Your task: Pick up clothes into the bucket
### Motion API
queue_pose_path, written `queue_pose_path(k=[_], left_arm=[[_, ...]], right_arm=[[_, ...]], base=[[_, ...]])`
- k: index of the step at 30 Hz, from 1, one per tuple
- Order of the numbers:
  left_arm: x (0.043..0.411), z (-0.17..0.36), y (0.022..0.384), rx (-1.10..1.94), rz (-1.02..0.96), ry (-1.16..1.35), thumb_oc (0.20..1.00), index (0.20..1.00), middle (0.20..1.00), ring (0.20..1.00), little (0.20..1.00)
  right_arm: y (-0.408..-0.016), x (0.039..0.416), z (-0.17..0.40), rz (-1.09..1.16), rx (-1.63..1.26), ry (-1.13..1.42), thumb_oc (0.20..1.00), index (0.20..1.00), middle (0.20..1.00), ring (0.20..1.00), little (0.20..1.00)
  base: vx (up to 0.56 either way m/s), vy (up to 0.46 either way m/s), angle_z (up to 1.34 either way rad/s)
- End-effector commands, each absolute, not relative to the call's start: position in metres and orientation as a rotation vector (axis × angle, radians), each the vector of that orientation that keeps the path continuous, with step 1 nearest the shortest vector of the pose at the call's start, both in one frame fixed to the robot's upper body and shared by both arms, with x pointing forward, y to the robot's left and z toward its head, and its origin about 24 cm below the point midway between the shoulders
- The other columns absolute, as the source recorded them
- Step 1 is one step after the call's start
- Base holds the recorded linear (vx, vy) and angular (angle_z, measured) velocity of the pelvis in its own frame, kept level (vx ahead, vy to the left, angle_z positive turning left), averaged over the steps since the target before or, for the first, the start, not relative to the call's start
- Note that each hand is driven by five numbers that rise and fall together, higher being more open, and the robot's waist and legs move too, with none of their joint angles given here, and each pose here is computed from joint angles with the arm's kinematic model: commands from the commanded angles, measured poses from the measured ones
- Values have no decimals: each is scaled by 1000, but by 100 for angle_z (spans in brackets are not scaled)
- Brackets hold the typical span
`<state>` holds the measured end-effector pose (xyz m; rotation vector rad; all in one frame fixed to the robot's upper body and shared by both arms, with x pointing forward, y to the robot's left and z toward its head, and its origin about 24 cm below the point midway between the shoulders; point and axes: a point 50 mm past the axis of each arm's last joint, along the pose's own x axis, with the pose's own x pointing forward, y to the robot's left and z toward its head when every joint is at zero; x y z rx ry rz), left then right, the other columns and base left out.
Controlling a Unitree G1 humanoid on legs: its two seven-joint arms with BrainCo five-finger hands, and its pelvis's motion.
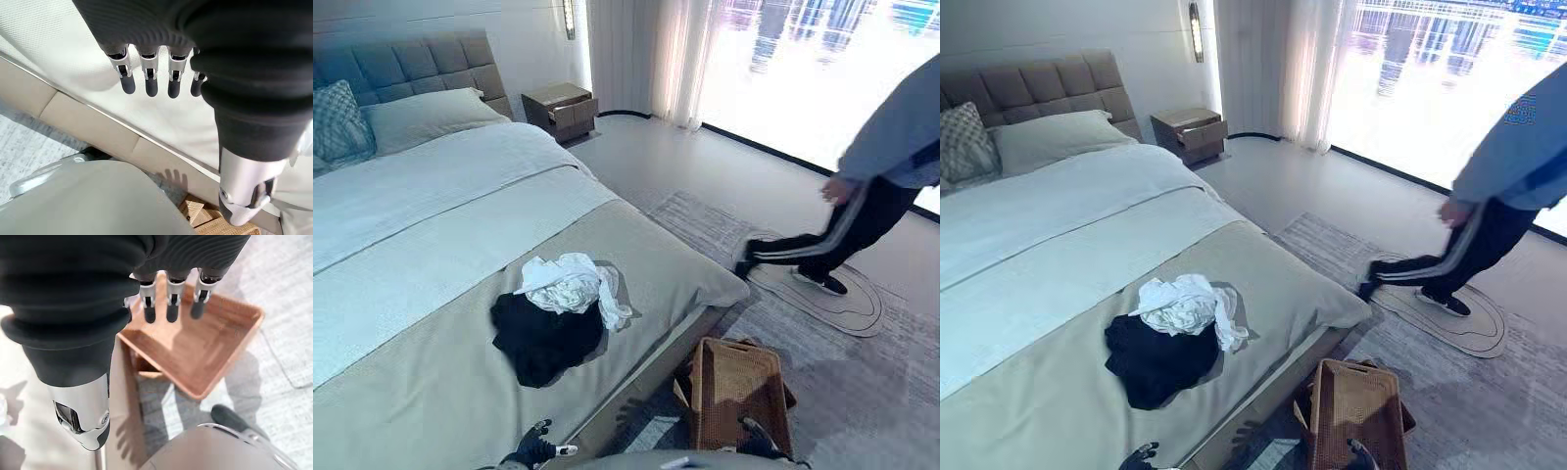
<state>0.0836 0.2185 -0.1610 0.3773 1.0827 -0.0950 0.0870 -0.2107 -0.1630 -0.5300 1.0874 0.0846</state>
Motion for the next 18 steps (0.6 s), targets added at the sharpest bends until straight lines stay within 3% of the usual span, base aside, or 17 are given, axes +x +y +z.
queue_pose_path(k=[1,12,18], left_arm=[[109,-161,189,345,-170,1026,1000,1000,1000,1000,1000],[106,-162,189,345,-161,1038,1000,1000,1000,1000,1000],[105,-161,203,360,-27,1045,1000,1000,1000,1000,1000]], right_arm=[[-210,120,-155,111,-586,1005,1000,1000,1000,1000,1000],[-211,117,-156,99,-580,1014,1000,1000,1000,1000,1000],[-211,115,-157,80,-577,1015,1000,1000,1000,1000,1000]], base=[[-49,128,30],[0,0,0],[0,0,0]])
